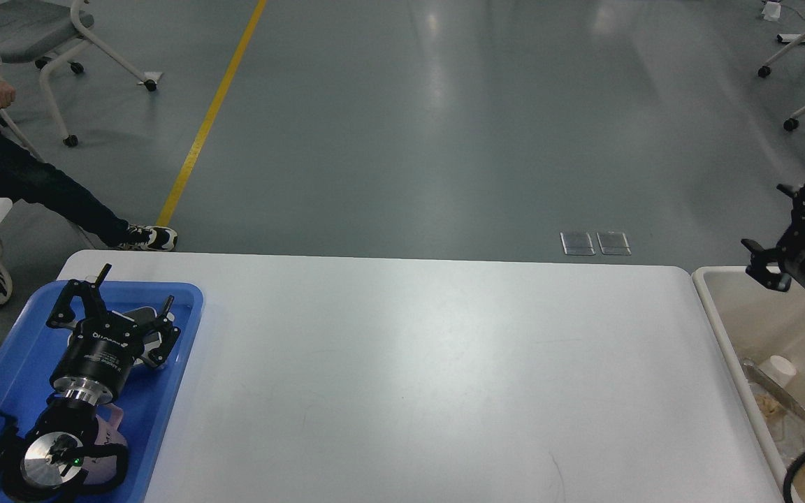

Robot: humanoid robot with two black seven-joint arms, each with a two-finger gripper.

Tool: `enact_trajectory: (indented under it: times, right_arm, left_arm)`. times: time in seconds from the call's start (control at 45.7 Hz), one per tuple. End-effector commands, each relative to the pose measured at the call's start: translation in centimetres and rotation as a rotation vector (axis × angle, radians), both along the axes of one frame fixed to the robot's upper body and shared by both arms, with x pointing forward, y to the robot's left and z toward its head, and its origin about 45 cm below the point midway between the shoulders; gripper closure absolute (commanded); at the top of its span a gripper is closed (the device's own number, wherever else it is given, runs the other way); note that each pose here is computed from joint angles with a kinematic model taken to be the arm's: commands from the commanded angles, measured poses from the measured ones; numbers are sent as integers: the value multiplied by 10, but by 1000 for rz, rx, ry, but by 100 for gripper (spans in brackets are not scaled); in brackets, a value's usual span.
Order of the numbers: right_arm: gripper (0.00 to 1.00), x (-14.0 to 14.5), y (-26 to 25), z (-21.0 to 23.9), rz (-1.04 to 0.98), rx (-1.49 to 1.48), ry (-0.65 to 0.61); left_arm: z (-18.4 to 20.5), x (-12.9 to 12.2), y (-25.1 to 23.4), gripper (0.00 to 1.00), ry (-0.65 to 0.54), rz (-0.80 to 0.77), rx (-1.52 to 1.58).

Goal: Tidy desktop

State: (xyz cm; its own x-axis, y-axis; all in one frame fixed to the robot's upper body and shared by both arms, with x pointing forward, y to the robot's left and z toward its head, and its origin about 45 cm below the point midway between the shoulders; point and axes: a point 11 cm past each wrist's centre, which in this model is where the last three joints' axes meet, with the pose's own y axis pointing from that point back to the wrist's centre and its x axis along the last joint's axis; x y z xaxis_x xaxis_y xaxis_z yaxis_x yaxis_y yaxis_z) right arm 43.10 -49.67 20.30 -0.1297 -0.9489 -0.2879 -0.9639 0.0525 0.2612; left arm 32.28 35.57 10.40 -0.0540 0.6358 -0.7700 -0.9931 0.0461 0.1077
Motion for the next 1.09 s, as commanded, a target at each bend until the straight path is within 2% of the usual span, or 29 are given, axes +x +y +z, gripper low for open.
enact_trajectory:
  times: [0.0,0.131,0.394,0.46,0.613,0.701,0.92,1.073]
  right_arm:
    - [0,23,33,10,-60,248,-145]
    - [0,35,64,6,-131,520,-249]
    - [0,43,161,-28,-114,832,-252]
    - [0,37,202,-29,-28,909,-270]
    - [0,-1,238,-2,137,997,-375]
    - [0,-18,236,0,146,1002,-382]
    - [0,-41,194,-26,84,920,-340]
    - [0,-44,176,-29,60,880,-327]
  left_arm:
    - [-2,-1,2,4,15,12,6]
    - [-4,-1,-1,4,19,14,-4]
    - [-6,0,-5,4,48,41,-5]
    - [-8,-2,-7,4,51,41,-12]
    - [-6,-8,3,4,47,58,0]
    - [-6,-10,5,4,48,62,1]
    - [-8,-10,-1,4,50,51,-11]
    - [-5,-8,-2,4,40,44,-9]
